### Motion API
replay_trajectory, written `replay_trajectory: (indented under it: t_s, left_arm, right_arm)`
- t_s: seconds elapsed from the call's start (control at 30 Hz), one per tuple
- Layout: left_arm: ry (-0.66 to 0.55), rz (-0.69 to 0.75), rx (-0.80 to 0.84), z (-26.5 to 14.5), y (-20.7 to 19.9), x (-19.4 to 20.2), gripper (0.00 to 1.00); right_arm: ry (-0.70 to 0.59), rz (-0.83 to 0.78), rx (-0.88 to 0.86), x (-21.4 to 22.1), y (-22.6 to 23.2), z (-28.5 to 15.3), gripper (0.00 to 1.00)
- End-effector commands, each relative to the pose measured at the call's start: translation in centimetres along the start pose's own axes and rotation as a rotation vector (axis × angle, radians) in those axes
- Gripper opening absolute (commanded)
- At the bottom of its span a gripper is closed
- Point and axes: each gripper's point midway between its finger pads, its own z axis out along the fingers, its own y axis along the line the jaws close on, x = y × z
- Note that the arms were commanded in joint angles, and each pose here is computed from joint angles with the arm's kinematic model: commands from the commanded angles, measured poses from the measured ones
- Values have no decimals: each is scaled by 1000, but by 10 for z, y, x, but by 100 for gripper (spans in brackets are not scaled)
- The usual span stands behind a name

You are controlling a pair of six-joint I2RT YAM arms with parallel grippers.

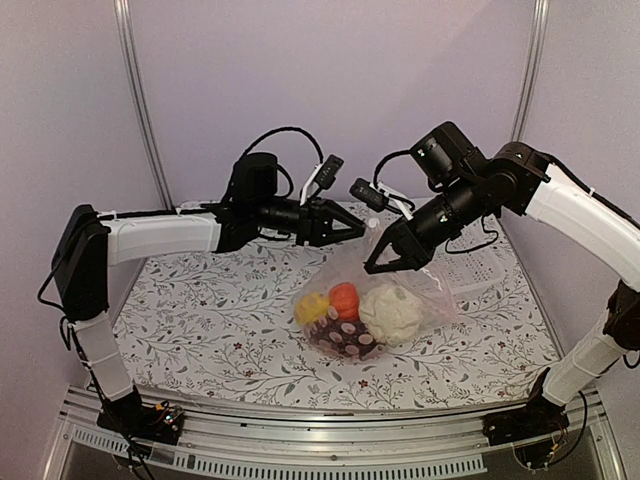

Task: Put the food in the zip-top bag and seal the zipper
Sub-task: Pass from the right arm to the left

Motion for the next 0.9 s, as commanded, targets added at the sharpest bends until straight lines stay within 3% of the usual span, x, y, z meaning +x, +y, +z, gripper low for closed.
replay_trajectory:
  t_s: [0.0,0.23,0.6,0.87]
  left_arm:
    - [-7,24,60,10,-9,-8,27]
    - [-12,24,78,11,-17,-10,0]
    - [-86,76,-136,-32,-12,-30,0]
    - [-138,82,-295,-53,-11,-37,0]
  right_arm:
    - [25,11,3,6,-2,6,3]
    - [18,15,22,4,-4,4,3]
    - [-7,100,216,7,-46,-7,10]
    - [-88,126,348,-19,-65,-31,11]
